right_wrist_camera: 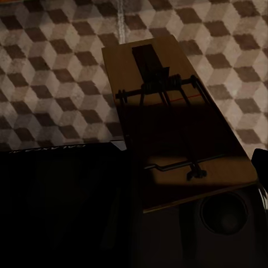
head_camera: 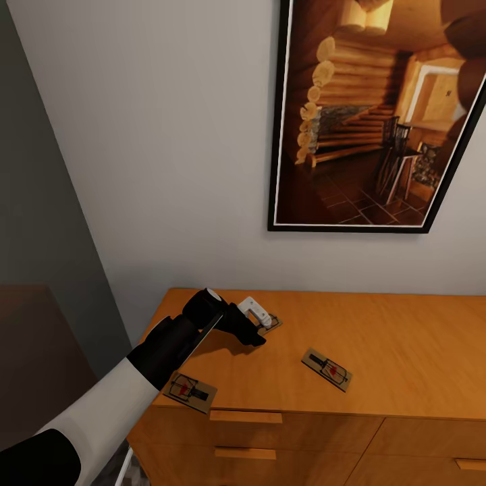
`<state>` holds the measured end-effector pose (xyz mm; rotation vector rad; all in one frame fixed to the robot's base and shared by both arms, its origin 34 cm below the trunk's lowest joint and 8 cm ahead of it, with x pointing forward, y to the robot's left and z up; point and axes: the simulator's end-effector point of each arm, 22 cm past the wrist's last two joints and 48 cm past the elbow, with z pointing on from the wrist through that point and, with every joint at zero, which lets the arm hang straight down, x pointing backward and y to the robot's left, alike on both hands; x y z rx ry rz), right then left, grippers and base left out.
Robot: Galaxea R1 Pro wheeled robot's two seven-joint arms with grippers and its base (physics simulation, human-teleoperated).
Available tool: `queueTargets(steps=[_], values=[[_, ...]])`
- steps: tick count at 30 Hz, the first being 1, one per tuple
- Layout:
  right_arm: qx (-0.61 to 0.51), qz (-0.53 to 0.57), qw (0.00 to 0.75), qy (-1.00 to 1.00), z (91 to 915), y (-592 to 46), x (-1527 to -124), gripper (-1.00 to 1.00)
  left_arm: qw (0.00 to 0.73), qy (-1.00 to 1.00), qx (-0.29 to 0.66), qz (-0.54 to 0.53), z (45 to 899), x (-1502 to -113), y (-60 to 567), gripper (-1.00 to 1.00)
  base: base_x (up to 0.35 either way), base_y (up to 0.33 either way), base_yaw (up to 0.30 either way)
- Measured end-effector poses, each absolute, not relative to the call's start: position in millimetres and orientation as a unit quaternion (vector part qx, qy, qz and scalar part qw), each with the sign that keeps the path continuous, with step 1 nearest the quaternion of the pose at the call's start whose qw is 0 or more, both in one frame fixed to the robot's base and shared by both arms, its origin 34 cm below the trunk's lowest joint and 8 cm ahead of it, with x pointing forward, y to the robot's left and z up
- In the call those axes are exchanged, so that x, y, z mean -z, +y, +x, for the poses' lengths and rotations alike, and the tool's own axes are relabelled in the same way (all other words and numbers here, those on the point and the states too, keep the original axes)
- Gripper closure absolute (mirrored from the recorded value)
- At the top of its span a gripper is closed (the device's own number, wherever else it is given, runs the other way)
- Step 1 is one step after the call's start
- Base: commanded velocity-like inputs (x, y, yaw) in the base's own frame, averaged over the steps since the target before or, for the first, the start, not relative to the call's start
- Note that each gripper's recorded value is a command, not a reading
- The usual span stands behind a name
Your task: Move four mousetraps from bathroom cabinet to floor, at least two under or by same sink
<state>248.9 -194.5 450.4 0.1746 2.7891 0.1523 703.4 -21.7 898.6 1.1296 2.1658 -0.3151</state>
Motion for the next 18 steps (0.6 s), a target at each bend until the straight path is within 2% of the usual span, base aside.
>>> queueTargets(steps=[13, 14, 18], values=[[-0.053, 0.062, 0.171, 0.982, 248.9, -194.6, -450.4, 1.00, 0.335, 0.827, 0.118, 0.435, 703.3, -899.0, -22.2, -1.00, 0.000, 0.000, 0.000], [-0.053, 0.062, 0.171, 0.982, 248.9, -194.8, -450.4, 1.00, 0.335, 0.827, 0.118, 0.435, 703.5, -899.1, -22.1, 1.00, 0.000, 0.000, 0.000], [-0.053, 0.062, 0.170, 0.982, 248.8, -195.0, -450.3, 1.00, 0.326, 0.831, 0.134, 0.432, 698.2, -896.7, -25.8, 1.00, 0.000, 0.000, 0.000]])
